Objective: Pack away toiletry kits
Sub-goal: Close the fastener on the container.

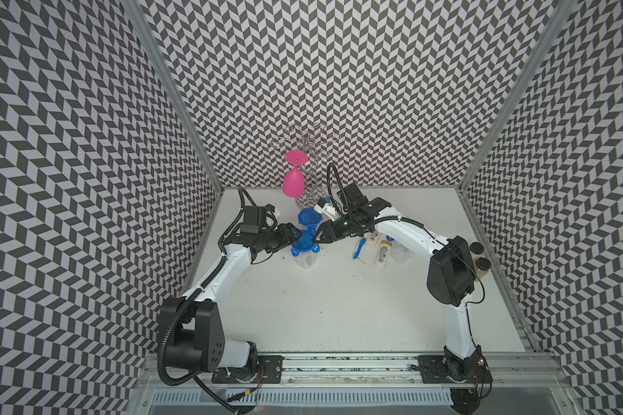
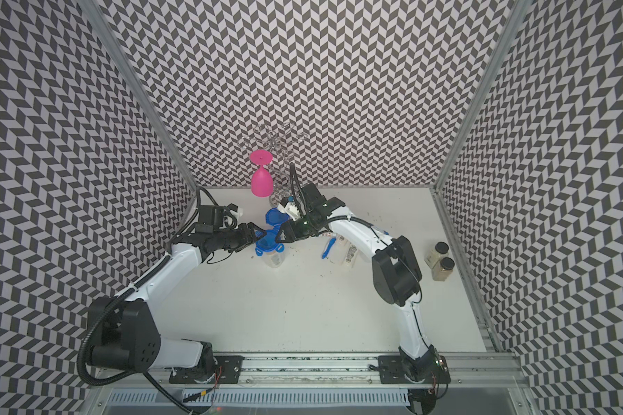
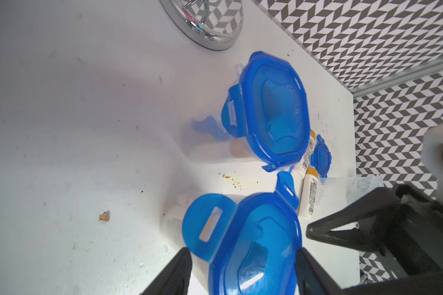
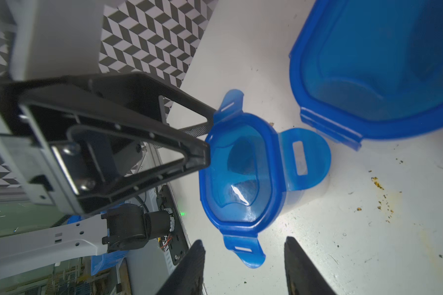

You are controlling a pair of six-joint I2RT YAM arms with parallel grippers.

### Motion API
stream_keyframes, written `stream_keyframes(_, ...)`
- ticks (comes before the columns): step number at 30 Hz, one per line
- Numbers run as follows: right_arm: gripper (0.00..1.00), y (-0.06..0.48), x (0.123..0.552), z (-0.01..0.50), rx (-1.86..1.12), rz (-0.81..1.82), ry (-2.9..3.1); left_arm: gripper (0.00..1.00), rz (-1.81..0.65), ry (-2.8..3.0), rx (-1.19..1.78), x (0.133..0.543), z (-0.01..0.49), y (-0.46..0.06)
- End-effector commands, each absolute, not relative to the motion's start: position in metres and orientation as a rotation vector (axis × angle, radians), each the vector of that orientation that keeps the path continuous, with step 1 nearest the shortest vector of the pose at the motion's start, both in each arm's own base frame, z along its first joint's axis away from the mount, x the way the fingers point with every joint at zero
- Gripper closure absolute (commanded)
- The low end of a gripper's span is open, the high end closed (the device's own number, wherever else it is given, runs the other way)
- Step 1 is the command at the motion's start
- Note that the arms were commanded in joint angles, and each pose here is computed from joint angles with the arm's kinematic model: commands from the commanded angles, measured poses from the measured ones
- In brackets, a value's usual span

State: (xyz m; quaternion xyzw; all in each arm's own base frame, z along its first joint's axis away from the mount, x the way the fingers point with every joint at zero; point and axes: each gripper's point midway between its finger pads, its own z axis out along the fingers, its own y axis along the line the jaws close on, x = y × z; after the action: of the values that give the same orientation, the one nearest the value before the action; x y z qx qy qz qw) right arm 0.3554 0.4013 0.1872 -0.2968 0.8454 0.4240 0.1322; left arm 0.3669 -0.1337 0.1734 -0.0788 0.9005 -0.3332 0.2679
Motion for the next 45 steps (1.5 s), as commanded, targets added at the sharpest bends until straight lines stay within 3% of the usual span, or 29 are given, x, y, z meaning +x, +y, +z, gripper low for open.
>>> stream_keyframes(1,0.51,0.413,0.366,0.205,-0.887,1.295,2.337,0.41,-0.914,2.418,-0.168,0.369,0.173,-0.142)
stream_keyframes(13,0.6,0.416,0.363,0.177,-0.901,1.332,2.375,0.56,-0.914,2.466,-0.158,0.364,0.152,-0.147)
stream_keyframes(37,0.62,0.374,0.288,0.205,-0.823,1.449,2.39,0.56,-0.961,2.504,-0.031,0.355,0.148,-0.184)
stream_keyframes(40,0.62,0.365,0.289,0.205,-0.784,1.423,2.407,0.51,-0.935,2.514,-0.014,0.357,0.149,-0.183)
stream_keyframes(45,0.65,0.336,0.304,0.193,-0.696,1.253,2.49,0.3,-0.882,2.513,-0.029,0.359,0.157,-0.172)
